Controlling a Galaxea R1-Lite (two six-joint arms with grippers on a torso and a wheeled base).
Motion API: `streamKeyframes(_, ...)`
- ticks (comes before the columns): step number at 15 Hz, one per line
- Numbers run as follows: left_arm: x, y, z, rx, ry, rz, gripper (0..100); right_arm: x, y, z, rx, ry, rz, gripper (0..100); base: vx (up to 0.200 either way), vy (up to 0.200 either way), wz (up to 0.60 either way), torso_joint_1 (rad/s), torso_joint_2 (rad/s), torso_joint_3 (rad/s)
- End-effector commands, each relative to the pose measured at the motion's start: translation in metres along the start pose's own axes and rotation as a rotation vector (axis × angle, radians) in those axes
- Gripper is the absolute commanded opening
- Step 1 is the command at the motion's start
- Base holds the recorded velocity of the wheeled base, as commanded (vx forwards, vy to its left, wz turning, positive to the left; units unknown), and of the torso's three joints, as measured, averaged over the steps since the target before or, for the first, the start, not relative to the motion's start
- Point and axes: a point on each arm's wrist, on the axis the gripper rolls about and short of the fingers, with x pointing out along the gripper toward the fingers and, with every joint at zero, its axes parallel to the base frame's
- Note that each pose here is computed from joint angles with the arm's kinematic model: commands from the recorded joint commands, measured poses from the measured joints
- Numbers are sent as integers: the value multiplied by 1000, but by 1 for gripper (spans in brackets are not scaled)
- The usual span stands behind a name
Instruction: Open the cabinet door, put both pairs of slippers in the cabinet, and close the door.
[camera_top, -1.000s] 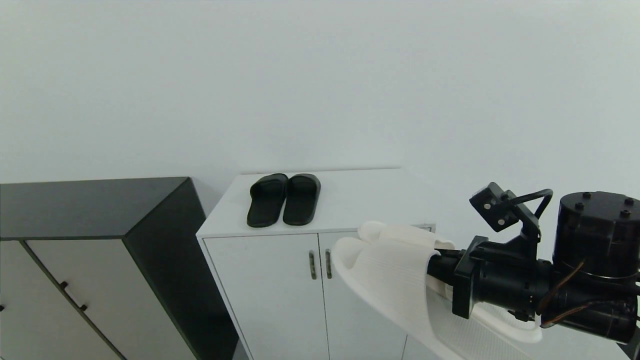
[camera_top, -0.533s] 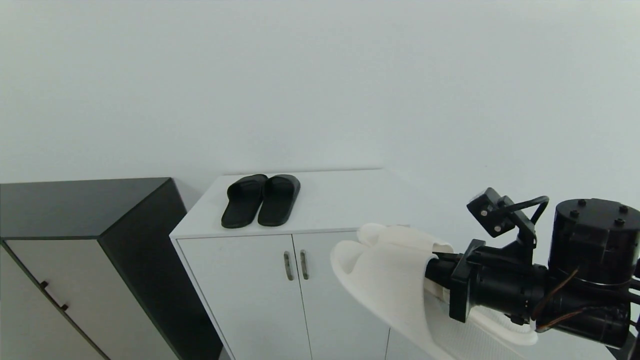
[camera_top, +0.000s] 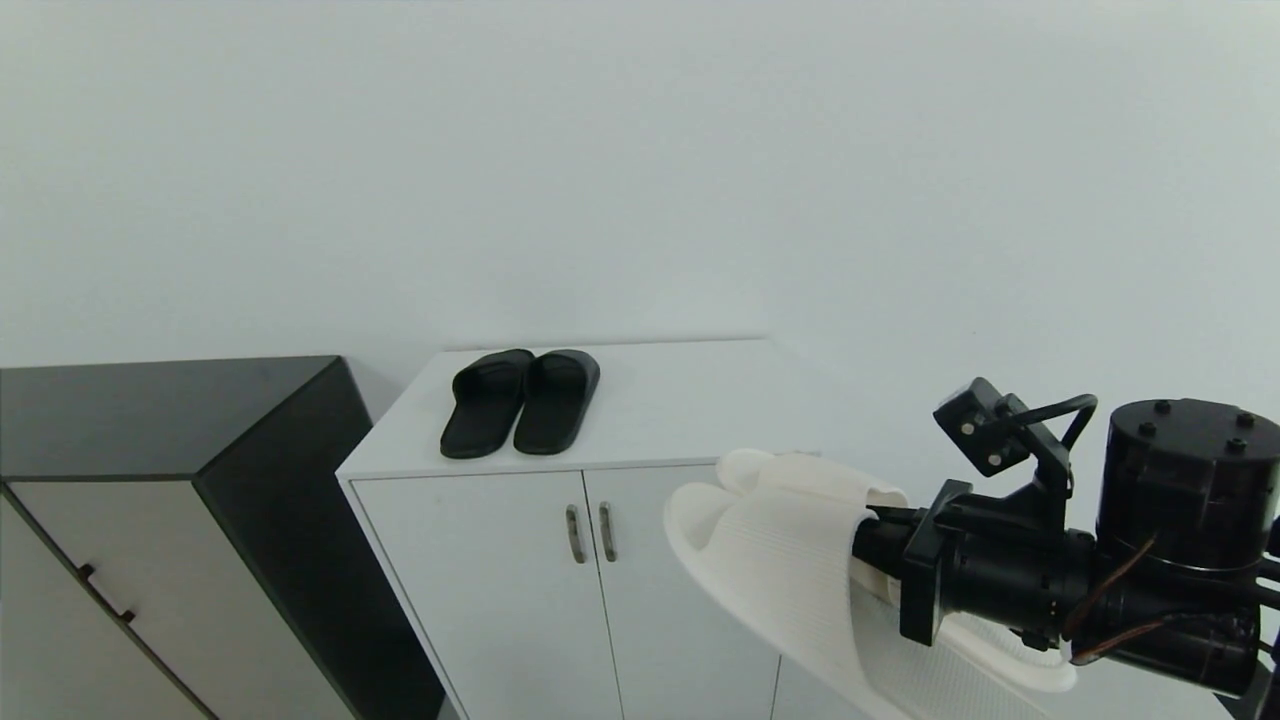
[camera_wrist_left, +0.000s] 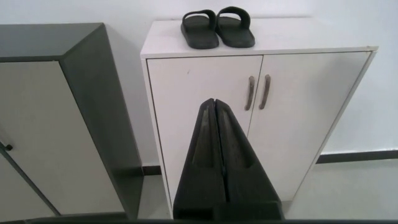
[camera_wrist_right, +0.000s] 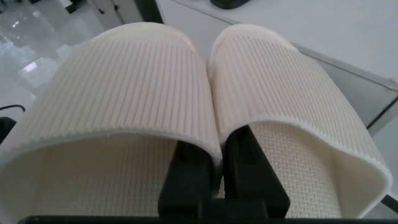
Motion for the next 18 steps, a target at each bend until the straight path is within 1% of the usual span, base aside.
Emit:
streamKeyframes(1,0,0,0,-2,0,0,0,0,0,-1,1,3,0,0,0,0,0,0,0,0)
streamKeyframes(5,0,0,0,-4,0,0,0,1,0,-1,1,4,2,0,0,0,0,0,0,0)
streamKeyframes(8,0,0,0,-4,0,0,0,1,0,-1,1,5,3,0,0,0,0,-126,246,124)
streamKeyframes(12,0,0,0,-2,0,0,0,4,-2,-5,2,9,1,0,0,0,0,-206,421,211)
streamKeyframes(15,0,0,0,-2,0,0,0,8,-3,-10,-14,19,1,0,0,0,0,-268,548,277)
streamKeyframes(18,0,0,0,-4,0,2,0,9,-3,-10,-20,9,1,0,0,0,0,-269,543,274)
